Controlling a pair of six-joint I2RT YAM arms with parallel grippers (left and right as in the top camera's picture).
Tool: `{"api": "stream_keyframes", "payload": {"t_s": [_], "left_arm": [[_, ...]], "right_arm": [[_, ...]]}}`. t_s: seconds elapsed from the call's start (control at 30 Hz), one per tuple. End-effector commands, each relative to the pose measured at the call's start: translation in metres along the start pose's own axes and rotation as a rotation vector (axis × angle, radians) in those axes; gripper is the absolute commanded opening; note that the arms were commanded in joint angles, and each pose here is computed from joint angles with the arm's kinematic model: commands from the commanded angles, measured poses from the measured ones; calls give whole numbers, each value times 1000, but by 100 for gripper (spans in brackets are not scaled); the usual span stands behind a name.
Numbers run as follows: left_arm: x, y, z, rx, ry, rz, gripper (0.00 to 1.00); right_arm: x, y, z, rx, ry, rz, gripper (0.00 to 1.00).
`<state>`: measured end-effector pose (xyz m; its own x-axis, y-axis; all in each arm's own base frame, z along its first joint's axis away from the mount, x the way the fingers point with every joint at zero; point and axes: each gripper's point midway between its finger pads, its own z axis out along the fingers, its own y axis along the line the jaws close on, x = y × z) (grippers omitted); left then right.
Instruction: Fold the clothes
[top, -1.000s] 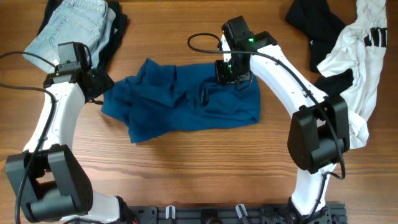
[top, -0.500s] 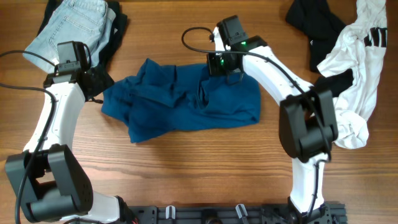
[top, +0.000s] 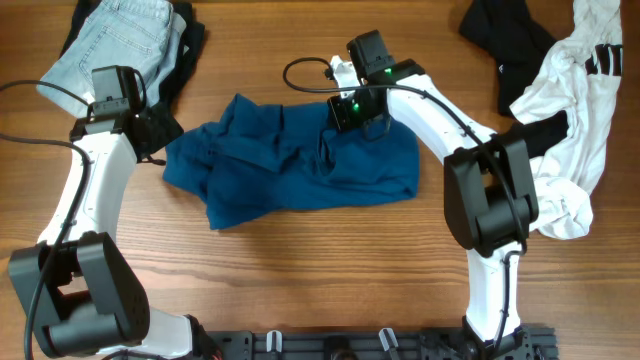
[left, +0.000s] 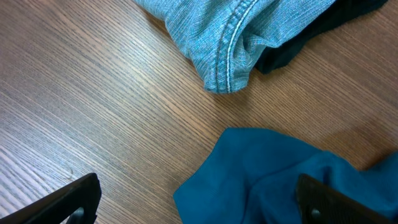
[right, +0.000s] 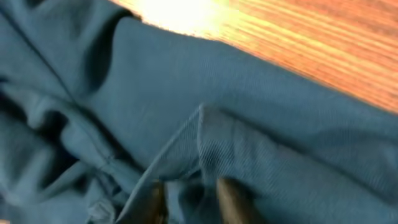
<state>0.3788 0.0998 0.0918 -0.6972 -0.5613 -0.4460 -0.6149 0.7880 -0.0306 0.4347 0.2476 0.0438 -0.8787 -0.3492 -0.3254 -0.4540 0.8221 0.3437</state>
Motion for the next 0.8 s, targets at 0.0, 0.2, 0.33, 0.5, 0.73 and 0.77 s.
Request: {"api": "stream_keyframes", "payload": {"t_s": [0.0,0.2,0.33,0.5,0.73,0.77], "left_arm": [[-8,-3,-4,17,-17,8,100],[-8,-3,-4,17,-17,8,100],[-7,-3,-4,17,-16,8,100],[-7,-3,-4,17,-16,8,100],[-7,-3,-4,16,-15,8,100],[-7,-3,-4,16,-15,8,100]], "right_arm": [[-33,20,-70,-20,-136,-61,45],[-12,9,-107,54,-88,43,57],[19,1,-94,87,27,81,44],[48,6,-70,79,110,80,4],[88,14,-22,77,171,-11,4],[93,14,-18,76,177,-15,4]]}}
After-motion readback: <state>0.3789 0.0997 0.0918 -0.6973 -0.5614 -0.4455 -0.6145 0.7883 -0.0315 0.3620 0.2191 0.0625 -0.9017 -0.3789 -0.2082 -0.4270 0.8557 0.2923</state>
